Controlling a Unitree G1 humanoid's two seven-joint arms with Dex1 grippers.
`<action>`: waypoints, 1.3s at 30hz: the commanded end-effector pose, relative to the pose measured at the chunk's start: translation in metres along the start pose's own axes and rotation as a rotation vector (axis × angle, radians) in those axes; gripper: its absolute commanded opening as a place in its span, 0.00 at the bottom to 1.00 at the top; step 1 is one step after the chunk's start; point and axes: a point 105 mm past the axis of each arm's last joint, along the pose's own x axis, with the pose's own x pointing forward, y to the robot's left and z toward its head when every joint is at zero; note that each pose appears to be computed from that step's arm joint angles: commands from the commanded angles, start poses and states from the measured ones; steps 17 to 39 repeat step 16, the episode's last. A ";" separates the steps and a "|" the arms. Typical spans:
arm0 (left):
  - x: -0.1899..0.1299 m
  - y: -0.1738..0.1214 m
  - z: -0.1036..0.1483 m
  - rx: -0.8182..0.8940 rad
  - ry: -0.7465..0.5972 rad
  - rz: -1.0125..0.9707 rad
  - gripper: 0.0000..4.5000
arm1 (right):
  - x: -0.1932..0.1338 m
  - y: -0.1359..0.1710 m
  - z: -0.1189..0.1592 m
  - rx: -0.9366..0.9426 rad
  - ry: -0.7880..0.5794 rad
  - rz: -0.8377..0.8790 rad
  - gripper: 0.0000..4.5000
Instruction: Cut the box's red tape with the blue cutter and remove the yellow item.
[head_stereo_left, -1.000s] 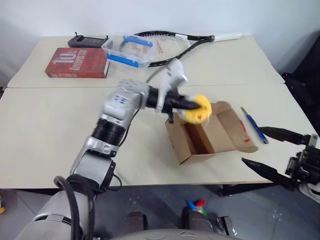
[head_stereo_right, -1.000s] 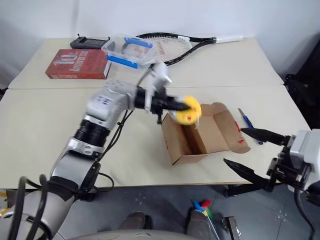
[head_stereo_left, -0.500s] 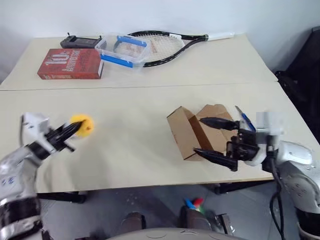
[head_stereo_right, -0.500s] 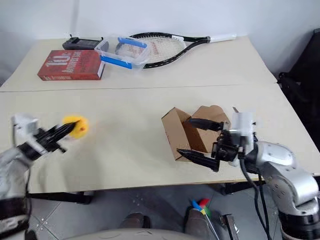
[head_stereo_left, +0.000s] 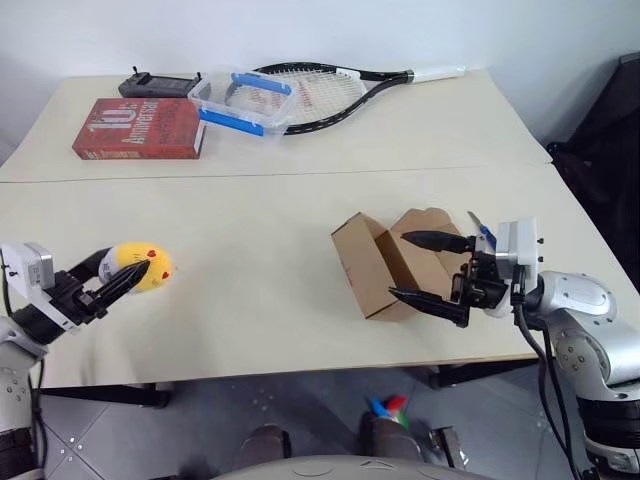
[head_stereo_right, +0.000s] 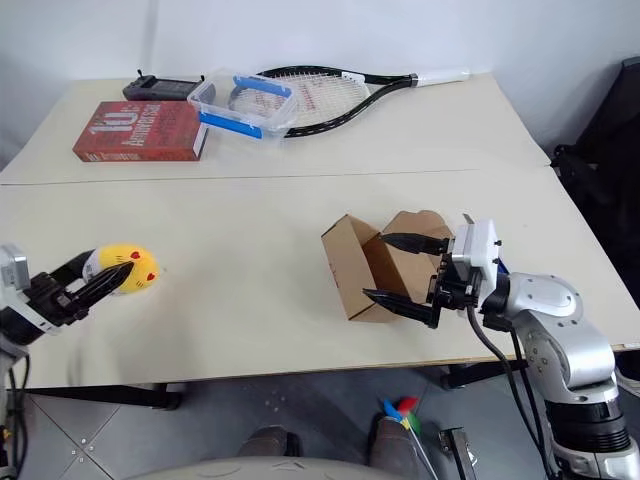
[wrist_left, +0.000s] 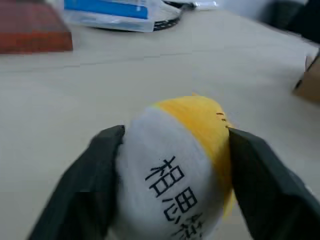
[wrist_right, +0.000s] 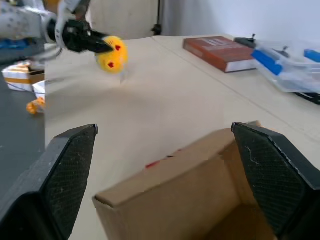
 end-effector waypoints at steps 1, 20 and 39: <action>-0.036 0.022 0.011 0.088 0.058 0.064 0.97 | -0.012 0.000 0.016 -0.052 -0.010 0.011 1.00; -0.114 -0.005 -0.028 0.153 0.253 0.145 0.97 | -0.040 0.005 -0.009 -0.087 0.135 0.092 1.00; -0.114 -0.005 -0.028 0.153 0.253 0.145 0.97 | -0.040 0.005 -0.009 -0.087 0.135 0.092 1.00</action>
